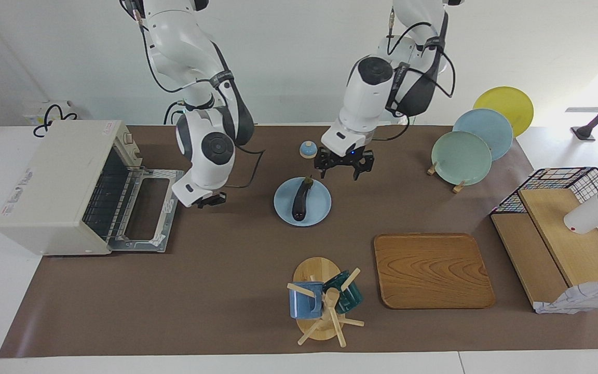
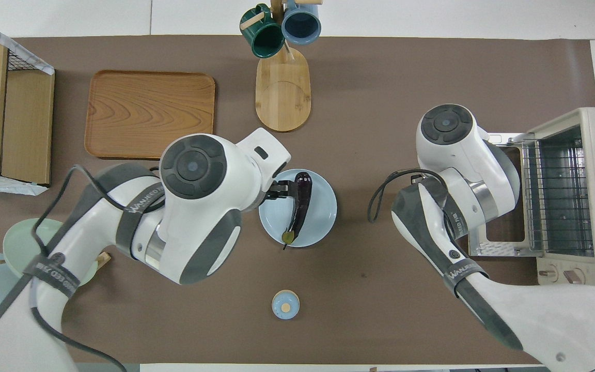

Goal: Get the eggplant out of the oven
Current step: 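Grasp the eggplant with the left gripper while the right gripper withdraws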

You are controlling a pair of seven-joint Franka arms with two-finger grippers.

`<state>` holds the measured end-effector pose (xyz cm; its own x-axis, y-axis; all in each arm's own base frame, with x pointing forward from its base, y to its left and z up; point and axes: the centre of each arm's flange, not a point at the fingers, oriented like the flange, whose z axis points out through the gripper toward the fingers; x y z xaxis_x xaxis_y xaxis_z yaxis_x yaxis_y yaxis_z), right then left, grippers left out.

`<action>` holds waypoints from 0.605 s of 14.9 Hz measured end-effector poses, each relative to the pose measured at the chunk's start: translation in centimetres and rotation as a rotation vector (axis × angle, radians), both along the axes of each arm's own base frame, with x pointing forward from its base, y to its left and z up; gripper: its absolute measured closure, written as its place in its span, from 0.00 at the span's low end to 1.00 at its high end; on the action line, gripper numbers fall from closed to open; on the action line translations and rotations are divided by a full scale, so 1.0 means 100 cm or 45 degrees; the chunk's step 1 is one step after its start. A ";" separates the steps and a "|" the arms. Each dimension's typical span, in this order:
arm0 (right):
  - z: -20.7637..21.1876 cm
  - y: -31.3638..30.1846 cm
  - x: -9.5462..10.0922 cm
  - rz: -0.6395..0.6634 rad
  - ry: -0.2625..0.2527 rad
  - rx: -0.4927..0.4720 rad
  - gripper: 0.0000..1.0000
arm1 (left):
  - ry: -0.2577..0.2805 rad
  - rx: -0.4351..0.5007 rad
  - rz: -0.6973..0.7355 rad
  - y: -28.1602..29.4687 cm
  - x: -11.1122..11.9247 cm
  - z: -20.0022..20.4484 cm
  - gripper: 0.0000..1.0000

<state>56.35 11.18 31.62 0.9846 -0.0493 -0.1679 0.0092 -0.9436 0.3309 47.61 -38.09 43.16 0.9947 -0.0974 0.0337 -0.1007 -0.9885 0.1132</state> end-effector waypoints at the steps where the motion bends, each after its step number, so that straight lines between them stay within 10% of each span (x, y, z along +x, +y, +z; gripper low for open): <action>1: -0.005 -0.015 -0.001 -0.004 0.001 0.011 0.99 | 0.000 -0.002 -0.006 -0.013 -0.006 -0.014 0.00; 9: -0.023 -0.051 -0.011 -0.021 -0.016 0.049 0.99 | 0.017 0.008 -0.039 -0.070 -0.034 -0.110 0.00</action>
<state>55.29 6.07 29.30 0.9857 -0.0589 -0.1578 -0.0099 -0.9556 0.2947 44.17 -45.13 32.12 0.9916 -0.1279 0.0196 -0.1293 -0.9856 0.1086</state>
